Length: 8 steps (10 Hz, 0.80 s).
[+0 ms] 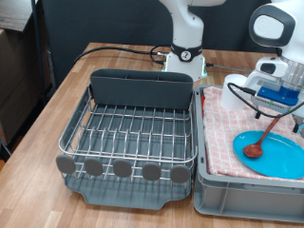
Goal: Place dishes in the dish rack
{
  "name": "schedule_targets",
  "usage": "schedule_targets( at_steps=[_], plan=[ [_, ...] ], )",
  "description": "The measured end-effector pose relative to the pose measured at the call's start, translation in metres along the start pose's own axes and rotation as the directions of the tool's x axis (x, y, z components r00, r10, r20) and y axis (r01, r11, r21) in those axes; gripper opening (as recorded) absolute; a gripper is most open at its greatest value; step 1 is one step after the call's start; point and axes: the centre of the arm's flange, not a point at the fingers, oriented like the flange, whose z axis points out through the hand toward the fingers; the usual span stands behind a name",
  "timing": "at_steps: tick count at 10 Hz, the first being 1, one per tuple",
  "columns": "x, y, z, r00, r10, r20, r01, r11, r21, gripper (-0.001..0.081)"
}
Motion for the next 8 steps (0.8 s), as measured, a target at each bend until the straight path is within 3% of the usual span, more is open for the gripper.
schedule_targets(
  at_steps=[8],
  plan=[
    [-0.004, 0.0, 0.028, 1.0, 0.021, 0.015, -0.021, 1.0, 0.002, 0.0803]
  ],
)
